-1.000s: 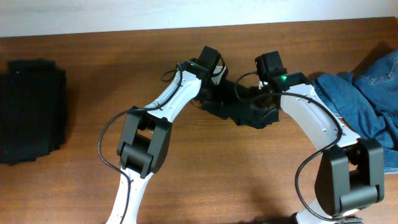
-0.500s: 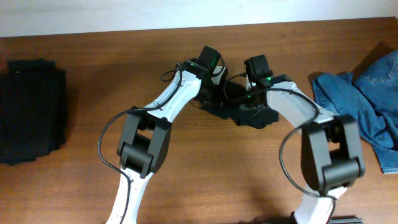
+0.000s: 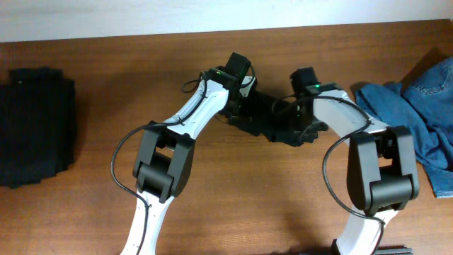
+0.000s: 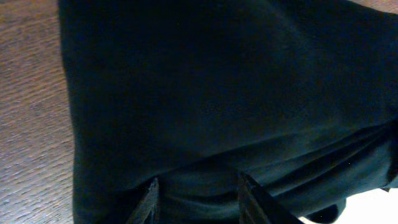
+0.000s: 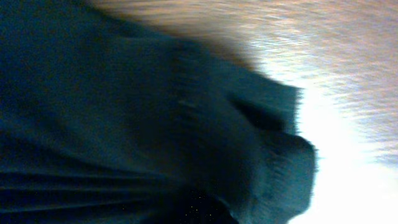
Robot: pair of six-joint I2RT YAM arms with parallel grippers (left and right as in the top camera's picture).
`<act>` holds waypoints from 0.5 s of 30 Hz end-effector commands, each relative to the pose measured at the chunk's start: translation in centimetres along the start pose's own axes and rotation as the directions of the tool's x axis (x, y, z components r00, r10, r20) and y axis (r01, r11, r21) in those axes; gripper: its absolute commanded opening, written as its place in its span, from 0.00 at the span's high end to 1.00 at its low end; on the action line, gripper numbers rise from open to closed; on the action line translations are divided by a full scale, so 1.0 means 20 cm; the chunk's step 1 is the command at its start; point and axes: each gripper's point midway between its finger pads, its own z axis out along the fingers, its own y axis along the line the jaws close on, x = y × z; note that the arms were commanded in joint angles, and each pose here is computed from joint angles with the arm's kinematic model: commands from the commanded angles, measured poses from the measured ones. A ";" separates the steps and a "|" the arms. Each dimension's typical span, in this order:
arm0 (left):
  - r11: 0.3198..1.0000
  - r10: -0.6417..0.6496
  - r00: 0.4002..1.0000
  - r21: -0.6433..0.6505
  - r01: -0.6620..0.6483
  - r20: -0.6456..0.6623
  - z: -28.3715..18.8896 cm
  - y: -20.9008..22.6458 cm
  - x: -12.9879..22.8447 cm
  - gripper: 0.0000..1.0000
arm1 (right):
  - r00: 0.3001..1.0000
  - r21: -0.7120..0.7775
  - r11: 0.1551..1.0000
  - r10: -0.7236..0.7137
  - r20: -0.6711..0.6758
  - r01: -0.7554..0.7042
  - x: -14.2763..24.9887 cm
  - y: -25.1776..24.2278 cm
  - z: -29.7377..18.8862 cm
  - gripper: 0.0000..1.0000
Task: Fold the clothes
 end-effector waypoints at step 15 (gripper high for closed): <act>0.987 -0.092 0.995 -0.139 0.086 -0.040 0.09 0.32 0.05 0.58 | 0.993 -0.123 0.992 0.054 0.106 -0.041 -0.06 -0.13 -0.29 0.96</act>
